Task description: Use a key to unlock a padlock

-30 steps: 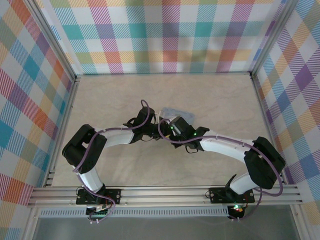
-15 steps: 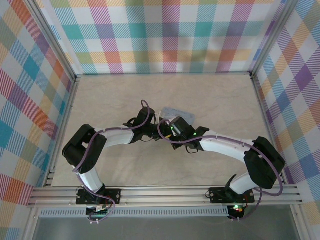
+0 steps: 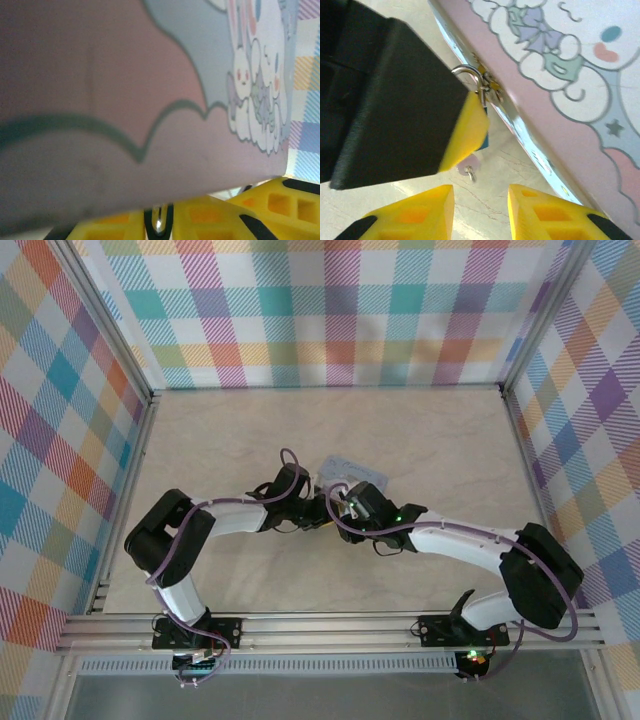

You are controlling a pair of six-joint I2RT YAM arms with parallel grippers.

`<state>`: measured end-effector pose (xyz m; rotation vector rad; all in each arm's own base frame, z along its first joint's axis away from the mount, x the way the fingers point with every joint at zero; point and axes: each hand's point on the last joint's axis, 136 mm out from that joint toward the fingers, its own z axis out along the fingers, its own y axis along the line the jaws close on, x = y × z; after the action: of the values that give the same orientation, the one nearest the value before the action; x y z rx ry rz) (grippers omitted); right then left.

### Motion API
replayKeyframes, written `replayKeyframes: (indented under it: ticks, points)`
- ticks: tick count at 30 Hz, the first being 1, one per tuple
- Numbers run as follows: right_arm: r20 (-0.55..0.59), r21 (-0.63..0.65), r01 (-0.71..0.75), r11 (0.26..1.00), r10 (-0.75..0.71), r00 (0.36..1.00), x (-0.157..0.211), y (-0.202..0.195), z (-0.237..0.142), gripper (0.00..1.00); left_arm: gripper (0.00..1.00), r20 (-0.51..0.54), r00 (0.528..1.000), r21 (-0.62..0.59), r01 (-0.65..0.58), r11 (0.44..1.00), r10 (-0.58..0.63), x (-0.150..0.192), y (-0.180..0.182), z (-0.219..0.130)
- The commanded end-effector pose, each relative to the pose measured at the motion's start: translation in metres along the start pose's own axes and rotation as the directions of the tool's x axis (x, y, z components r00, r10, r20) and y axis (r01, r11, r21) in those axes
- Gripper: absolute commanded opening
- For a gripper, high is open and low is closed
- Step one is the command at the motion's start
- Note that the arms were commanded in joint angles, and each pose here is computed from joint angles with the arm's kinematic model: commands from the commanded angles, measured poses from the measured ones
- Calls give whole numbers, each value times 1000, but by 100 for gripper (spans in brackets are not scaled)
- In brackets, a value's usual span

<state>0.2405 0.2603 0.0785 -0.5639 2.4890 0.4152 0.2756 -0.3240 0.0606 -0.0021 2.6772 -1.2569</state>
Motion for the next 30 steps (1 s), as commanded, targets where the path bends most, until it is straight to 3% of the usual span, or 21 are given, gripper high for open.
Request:
replayKeyframes:
  ticks: [1,5,14,21,30]
  points:
    - [7,48,-77,996,77,997,5,-12,4,34,24,-17,999,-126,-30,992,28,15,20,-9]
    - [-14,84,-124,989,126,992,7,-21,11,34,31,4,997,-235,-77,969,80,14,30,-24]
    - [11,154,-176,972,176,984,-3,-39,12,32,39,130,975,-267,-141,953,180,-1,13,-64]
    - [21,164,-172,971,171,985,-17,-49,9,34,49,234,949,-306,-137,942,214,-27,5,-90]
    - [32,170,-174,970,171,985,-39,-63,14,34,53,297,932,-347,-97,933,207,-54,6,-101]
